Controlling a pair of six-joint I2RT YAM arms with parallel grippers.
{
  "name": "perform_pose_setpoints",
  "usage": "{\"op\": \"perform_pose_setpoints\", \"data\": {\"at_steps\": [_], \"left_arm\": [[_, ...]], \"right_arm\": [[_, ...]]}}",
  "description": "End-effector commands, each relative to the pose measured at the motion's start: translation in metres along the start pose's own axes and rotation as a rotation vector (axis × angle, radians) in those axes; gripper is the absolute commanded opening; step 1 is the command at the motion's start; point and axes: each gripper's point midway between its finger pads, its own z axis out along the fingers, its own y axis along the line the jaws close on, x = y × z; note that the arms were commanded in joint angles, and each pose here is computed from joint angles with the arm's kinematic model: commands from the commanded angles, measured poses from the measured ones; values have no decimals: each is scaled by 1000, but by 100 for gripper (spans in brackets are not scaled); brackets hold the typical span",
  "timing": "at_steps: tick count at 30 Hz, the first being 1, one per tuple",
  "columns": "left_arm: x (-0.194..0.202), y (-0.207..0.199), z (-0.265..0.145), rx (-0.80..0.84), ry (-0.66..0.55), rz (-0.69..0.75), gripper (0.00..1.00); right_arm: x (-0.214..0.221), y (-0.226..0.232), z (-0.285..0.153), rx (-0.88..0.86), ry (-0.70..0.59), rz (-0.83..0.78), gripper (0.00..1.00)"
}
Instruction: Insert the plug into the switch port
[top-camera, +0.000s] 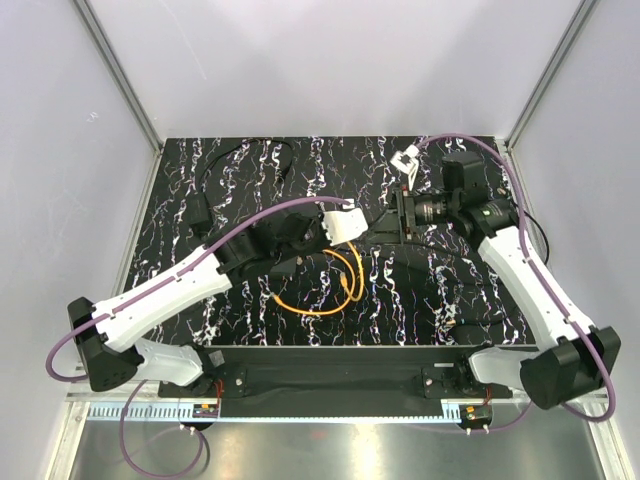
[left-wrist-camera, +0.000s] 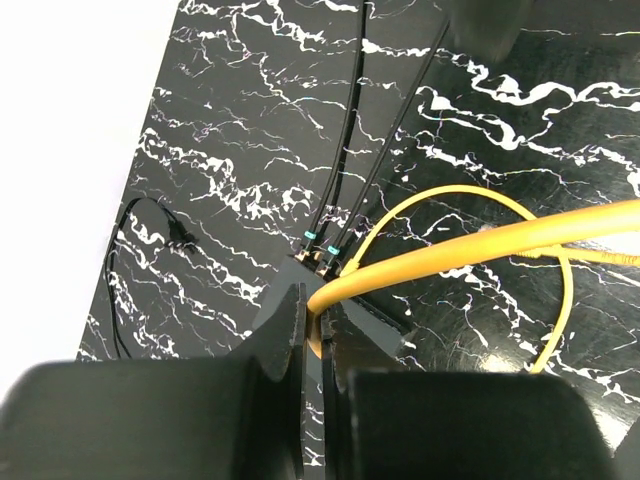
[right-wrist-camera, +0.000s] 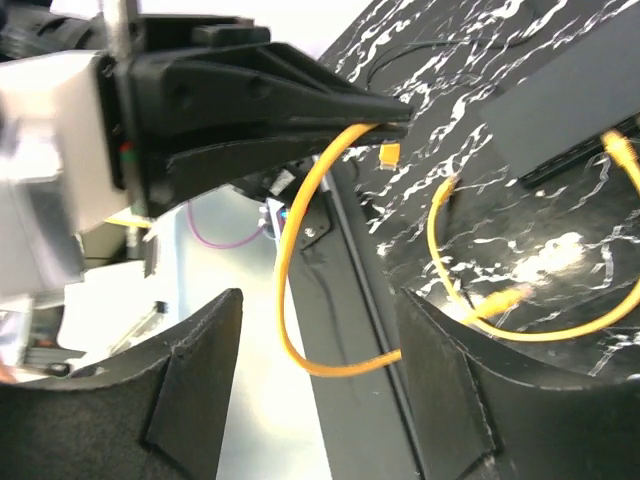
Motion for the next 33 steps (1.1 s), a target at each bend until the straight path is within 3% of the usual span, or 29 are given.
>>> {"op": "perform_pose_setpoints", "data": {"at_steps": [1,8,13,16,17,20,23,24,27,28,30,33], "left_arm": [[-22,17,-3,-66,-54,-24,0],[-25,16,1,-61,-55,-33,0],[-24,16,4,-58,-35,-57,0],[-25,16,4,-55,-25,-76,0],[-27,16,3,-56,-30,-85,0],[-25,14,1,-46,-27,-93,0],[-24,13,-12,-28,-56,-159,25],[-24,13,-24,28,-106,-213,40],[-29,14,-51,194,-276,-389,54],[-25,12,-66,206,-327,-416,65],[-32,7,-82,284,-428,-444,70],[-30,-4,-94,366,-472,-522,73]], "right_arm": [[-9,14,9,-75,-4,35,68],[6,8,26,-92,47,69,63],[17,10,32,-118,72,102,51],[18,10,32,-127,75,102,28],[17,12,31,-132,74,97,14],[19,15,30,-153,79,76,0],[20,23,27,-195,85,29,0],[19,25,25,-210,83,-33,0],[8,38,19,-252,70,-171,0],[6,44,18,-273,69,-202,0],[-5,51,15,-289,55,-274,0],[-13,65,11,-340,53,-325,0]]}}
